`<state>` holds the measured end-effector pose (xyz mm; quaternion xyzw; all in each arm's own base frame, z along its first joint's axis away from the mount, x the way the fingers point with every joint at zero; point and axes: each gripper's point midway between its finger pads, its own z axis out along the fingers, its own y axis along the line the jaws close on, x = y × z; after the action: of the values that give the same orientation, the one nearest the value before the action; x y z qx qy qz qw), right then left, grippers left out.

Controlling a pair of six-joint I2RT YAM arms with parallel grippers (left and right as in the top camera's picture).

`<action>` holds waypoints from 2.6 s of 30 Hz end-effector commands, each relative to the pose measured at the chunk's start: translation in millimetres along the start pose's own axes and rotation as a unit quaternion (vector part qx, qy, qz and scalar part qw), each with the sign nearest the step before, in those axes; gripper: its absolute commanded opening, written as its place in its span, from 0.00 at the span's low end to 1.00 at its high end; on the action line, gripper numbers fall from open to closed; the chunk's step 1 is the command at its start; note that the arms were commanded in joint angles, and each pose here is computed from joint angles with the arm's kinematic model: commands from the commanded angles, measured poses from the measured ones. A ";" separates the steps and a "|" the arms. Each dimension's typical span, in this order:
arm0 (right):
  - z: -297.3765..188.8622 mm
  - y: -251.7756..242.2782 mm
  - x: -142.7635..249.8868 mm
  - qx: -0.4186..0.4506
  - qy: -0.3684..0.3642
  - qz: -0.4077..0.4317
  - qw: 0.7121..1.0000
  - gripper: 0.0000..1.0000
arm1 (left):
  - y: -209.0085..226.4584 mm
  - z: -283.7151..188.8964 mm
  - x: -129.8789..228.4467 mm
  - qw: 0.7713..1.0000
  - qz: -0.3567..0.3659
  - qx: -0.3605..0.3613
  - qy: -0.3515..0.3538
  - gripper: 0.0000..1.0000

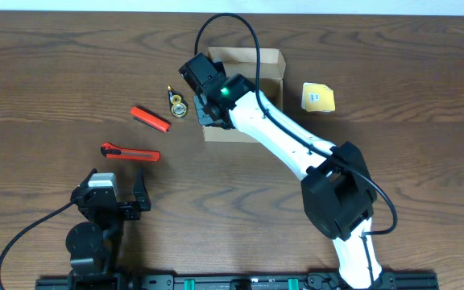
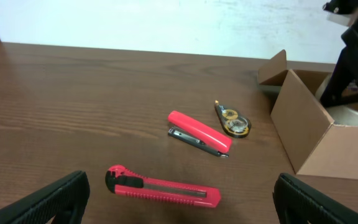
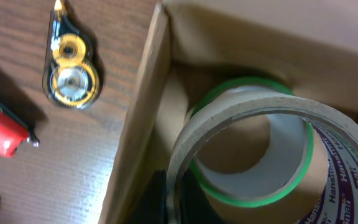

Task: Pack container
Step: 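Carry the white tape roll into the box beside the green roll, then release the white tape roll and lift the right gripper away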

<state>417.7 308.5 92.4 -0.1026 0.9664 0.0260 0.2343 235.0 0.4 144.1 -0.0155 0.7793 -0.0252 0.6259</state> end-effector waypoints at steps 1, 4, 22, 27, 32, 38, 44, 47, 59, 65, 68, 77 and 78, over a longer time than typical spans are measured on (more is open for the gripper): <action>3.9 -15.3 -8.5 0.014 -0.009 0.022 1.000 0.01 | 3.0 3.0 12.9 1.000 0.002 -0.006 0.013 0.95; 6.7 -21.6 -10.5 0.017 -0.008 0.028 0.999 0.01 | 3.0 3.0 12.9 1.000 0.002 -0.006 0.013 0.95; 20.7 -7.7 -3.0 -0.018 0.012 0.029 0.999 0.01 | 3.0 3.0 12.9 1.000 0.002 -0.006 0.013 0.95; 20.6 -6.1 -3.6 -0.021 0.011 0.029 0.999 0.01 | 3.0 3.0 12.9 1.000 0.002 -0.006 0.013 0.95; 20.7 -5.3 -5.3 -0.023 0.007 0.029 0.999 0.28 | 3.0 3.0 13.0 1.000 0.002 -0.006 0.013 0.95; 4.1 -4.3 -16.3 -0.029 -0.006 0.032 0.999 0.47 | 3.0 3.0 12.9 1.000 0.002 -0.006 0.013 0.95; -73.4 -12.7 -53.3 -0.050 -0.065 0.017 0.997 0.49 | 3.0 3.0 12.9 1.000 0.002 -0.006 0.013 0.95; -120.9 -34.8 -66.4 -0.041 -0.099 0.028 0.994 0.49 | 3.0 3.0 12.9 1.000 0.002 -0.006 0.013 0.95; -241.6 -207.3 -57.0 0.082 -0.151 0.128 0.977 0.68 | 3.0 3.0 12.9 1.000 0.002 -0.006 0.013 0.96; -209.0 -274.0 -23.1 0.127 -0.069 0.190 0.971 0.99 | 3.0 3.0 12.9 1.000 0.002 -0.006 0.013 0.95; -185.0 -286.8 -13.3 0.124 -0.039 0.208 0.970 0.99 | 3.0 3.0 12.9 1.000 0.002 -0.006 0.013 0.95; -115.0 -296.2 6.7 0.128 0.032 0.227 0.965 0.99 | 3.0 3.0 12.9 1.000 0.002 -0.006 0.013 0.95; -104.8 -294.3 9.9 0.123 0.042 0.227 0.965 0.99 | 3.0 3.0 12.9 1.000 0.002 -0.006 0.013 0.95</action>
<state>423.4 6.8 208.9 0.1424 0.9624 -0.0507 0.2255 235.0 0.4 144.1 -0.0155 0.7793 -0.0252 0.6259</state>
